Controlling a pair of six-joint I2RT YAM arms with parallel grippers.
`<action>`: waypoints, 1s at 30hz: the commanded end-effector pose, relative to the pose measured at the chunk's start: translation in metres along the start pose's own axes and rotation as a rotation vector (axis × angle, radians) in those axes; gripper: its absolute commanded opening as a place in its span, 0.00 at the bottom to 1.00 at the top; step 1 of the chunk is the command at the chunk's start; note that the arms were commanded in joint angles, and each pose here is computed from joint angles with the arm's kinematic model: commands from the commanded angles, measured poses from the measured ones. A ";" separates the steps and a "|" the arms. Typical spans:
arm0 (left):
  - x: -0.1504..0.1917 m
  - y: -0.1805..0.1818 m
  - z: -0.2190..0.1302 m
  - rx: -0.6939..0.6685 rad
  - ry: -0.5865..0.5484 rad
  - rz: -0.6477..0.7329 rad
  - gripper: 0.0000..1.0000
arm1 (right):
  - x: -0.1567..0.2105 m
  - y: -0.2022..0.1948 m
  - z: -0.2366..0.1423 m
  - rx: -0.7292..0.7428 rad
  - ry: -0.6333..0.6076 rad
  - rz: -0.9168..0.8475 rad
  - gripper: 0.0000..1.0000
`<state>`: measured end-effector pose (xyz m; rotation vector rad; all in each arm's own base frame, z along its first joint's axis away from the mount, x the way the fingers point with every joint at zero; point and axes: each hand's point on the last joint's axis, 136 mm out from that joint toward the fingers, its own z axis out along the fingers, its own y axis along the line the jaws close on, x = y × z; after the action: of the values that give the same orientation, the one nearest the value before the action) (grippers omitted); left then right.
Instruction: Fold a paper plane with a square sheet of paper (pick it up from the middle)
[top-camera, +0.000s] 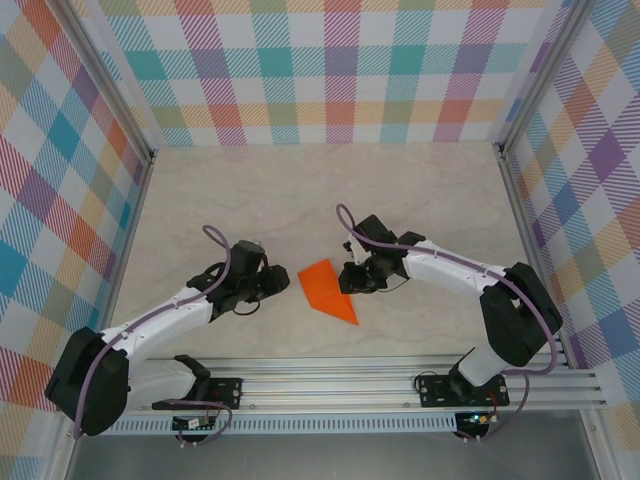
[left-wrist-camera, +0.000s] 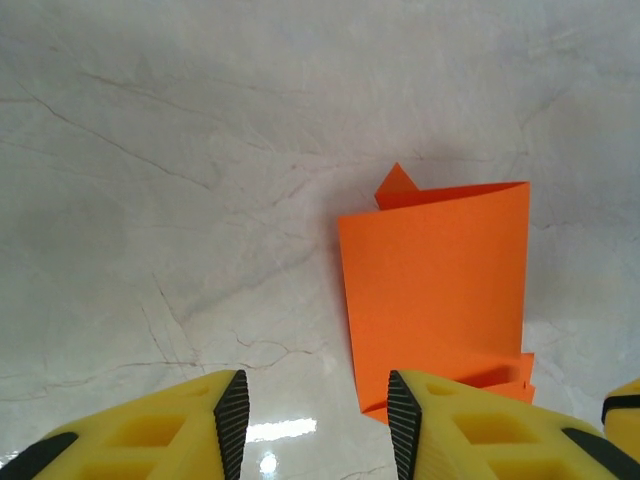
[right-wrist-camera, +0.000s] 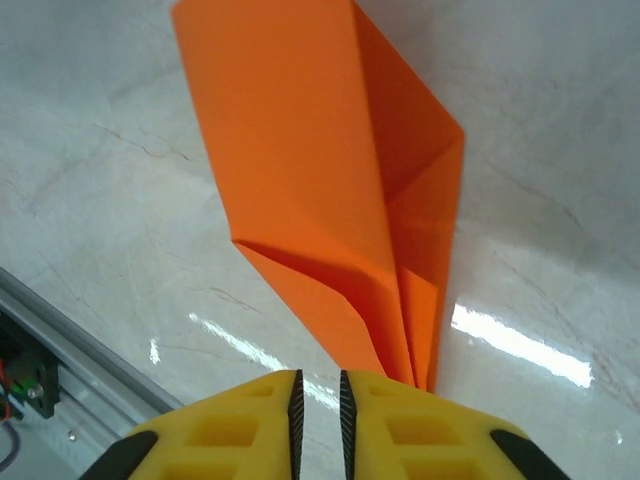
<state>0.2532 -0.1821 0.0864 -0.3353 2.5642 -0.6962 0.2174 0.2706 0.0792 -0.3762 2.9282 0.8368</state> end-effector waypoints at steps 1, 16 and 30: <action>0.017 -0.009 0.007 0.041 0.061 0.009 0.44 | 0.000 0.024 0.002 -0.152 0.015 -0.040 0.16; 0.050 -0.018 0.030 -0.029 0.130 0.046 0.45 | -0.004 -0.002 0.030 -0.085 0.060 -0.012 0.13; 0.056 -0.026 0.038 -0.049 0.150 0.065 0.46 | -0.009 -0.027 0.046 -0.107 0.064 0.049 0.12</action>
<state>0.2225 -0.2342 0.0456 -0.2075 2.7341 -0.6625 0.2347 0.2749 0.0327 -0.3297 2.9813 0.9559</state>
